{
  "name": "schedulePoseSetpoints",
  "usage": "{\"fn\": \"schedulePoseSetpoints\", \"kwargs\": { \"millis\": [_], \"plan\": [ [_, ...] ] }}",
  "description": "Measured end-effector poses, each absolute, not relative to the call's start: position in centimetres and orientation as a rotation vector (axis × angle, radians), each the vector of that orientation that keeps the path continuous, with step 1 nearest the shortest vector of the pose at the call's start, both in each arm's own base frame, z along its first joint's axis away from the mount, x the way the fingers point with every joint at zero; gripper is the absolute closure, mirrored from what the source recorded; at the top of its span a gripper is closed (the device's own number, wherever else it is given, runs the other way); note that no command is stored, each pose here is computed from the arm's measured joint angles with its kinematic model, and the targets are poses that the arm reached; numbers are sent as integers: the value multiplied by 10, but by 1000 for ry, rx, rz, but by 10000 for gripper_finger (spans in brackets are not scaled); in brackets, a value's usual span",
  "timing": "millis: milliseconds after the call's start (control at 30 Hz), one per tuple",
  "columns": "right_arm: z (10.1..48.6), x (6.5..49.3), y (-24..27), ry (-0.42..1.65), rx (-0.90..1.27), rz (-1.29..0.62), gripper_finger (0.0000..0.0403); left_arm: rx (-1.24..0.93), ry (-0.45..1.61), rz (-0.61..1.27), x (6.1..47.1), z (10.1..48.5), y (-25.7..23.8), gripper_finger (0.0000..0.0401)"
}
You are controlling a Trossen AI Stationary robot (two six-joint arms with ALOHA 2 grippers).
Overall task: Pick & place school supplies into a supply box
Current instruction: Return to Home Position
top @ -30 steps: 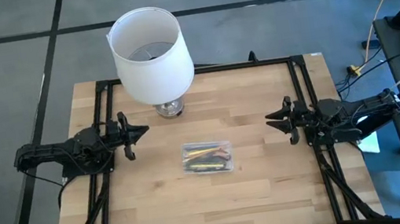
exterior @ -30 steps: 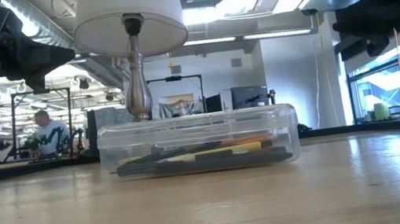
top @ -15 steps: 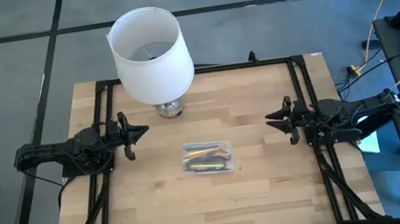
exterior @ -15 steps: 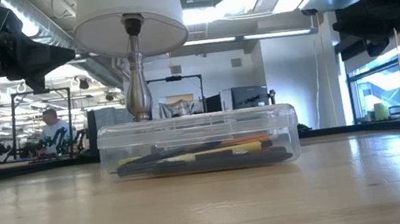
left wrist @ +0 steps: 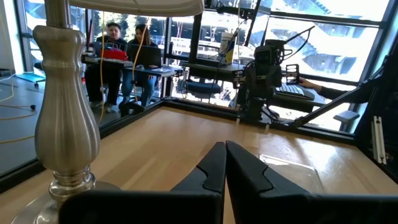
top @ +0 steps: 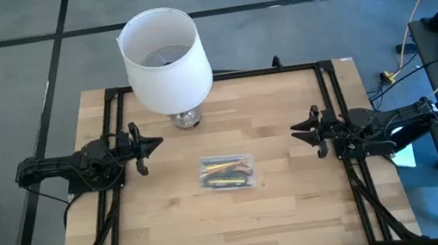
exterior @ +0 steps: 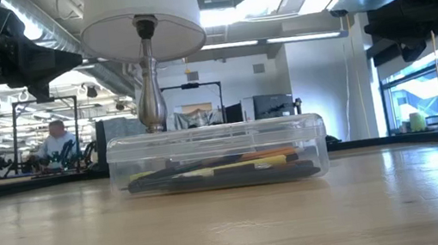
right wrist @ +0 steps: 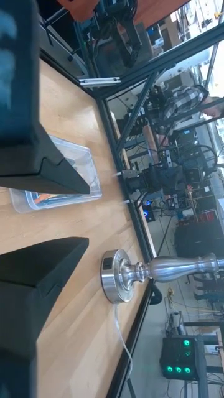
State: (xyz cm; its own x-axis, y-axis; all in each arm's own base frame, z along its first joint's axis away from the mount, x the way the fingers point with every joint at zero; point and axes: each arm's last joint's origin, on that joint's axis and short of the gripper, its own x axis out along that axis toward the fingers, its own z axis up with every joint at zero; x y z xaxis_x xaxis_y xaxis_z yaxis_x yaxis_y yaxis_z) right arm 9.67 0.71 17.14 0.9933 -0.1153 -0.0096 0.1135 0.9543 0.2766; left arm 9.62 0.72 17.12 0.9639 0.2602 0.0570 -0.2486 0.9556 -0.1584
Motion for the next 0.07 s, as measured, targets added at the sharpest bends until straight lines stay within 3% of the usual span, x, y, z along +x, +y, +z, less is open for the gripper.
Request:
{"fn": "schedulePoseSetpoints", "kwargs": {
  "millis": [67],
  "plan": [
    [171,97,7,-7,279,-116,277,-151,-77,258,96,171,7,395]
  ]
}}
